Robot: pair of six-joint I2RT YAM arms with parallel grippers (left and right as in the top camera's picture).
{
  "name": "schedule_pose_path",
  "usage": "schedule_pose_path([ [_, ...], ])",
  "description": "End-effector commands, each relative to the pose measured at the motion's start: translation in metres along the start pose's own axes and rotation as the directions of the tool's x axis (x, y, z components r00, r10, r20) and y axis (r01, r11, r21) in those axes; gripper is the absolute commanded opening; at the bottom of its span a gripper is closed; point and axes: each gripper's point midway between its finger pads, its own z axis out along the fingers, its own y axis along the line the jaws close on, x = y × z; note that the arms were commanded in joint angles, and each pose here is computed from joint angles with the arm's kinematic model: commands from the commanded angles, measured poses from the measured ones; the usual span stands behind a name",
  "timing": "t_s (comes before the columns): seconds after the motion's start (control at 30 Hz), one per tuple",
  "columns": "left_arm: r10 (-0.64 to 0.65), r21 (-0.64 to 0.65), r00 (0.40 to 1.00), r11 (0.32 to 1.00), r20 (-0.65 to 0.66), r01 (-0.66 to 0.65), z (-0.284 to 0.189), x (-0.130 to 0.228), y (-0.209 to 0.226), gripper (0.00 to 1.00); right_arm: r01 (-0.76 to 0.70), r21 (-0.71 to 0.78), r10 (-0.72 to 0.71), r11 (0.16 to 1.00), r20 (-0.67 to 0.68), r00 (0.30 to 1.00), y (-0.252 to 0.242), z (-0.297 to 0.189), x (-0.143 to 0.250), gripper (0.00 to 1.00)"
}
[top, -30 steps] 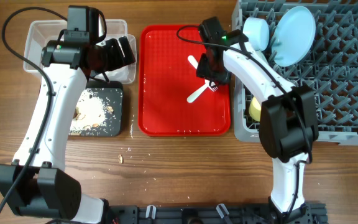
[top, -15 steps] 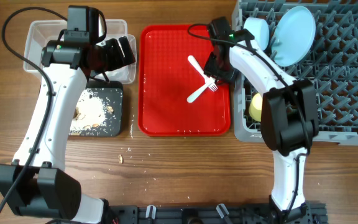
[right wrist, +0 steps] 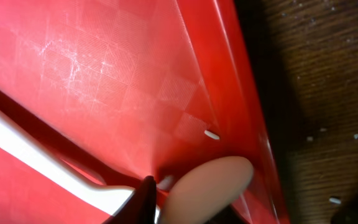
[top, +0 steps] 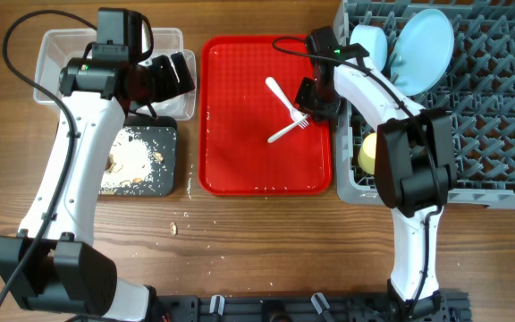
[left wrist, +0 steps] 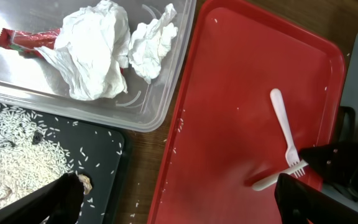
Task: Sort waste into correct bins and load items into the dishwasher rack
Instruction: 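Carry the spoon into the rack and release it with the right gripper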
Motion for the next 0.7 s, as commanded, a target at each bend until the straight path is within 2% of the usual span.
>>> schedule_pose_path([
  [0.0, -0.002, -0.013, 1.0, 1.0, 0.01, 0.002, 0.001, -0.004, 0.003, 1.0, 0.011, -0.001, -0.011, 1.0, -0.033, 0.999, -0.002, 0.009, 0.003, 0.05],
  [0.07, -0.002, -0.013, 1.0, 1.0, 0.01, 0.002, 0.001, -0.004, 0.003, 1.0, 0.019, -0.006, -0.019, 1.0, -0.027, 0.999, 0.0, 0.003, 0.001, 0.04],
  [0.2, -0.002, -0.013, 1.0, 1.0, 0.01, 0.002, 0.001, -0.004, 0.003, 1.0, 0.123, -0.053, -0.121, 0.991, 0.039, 0.992, 0.014, -0.029, -0.011, 0.04],
  [0.37, -0.002, -0.013, 1.0, 1.0, 0.009, 0.002, 0.001, -0.004, 0.003, 1.0, 0.369, -0.122, -0.342, 0.921, 0.196, 0.919, 0.039, -0.123, -0.017, 0.04],
  [0.47, -0.002, -0.013, 1.0, 1.0, 0.01, 0.002, 0.001, -0.004, 0.003, 1.0, 0.423, -0.134, -0.372, 0.896, 0.294, 0.881, 0.038, -0.193, -0.009, 0.04],
  [0.53, -0.002, -0.013, 1.0, 1.0, 0.009, 0.002, 0.001, -0.004, 0.003, 1.0, 0.394, -0.121, -0.332, 0.911, 0.352, 0.875, 0.023, -0.229, -0.009, 0.04],
  [0.6, -0.002, -0.013, 1.0, 1.0, 0.01, 0.002, 0.001, -0.004, 0.003, 1.0, 0.214, -0.057, -0.17, 0.975, 0.425, 0.889, -0.023, -0.268, -0.019, 0.04],
  [0.67, -0.002, -0.013, 1.0, 1.0, 0.01, 0.002, 0.001, -0.004, 0.003, 1.0, 0.018, 0.005, -0.018, 1.0, 0.485, 0.874, -0.076, -0.293, -0.03, 0.04],
])
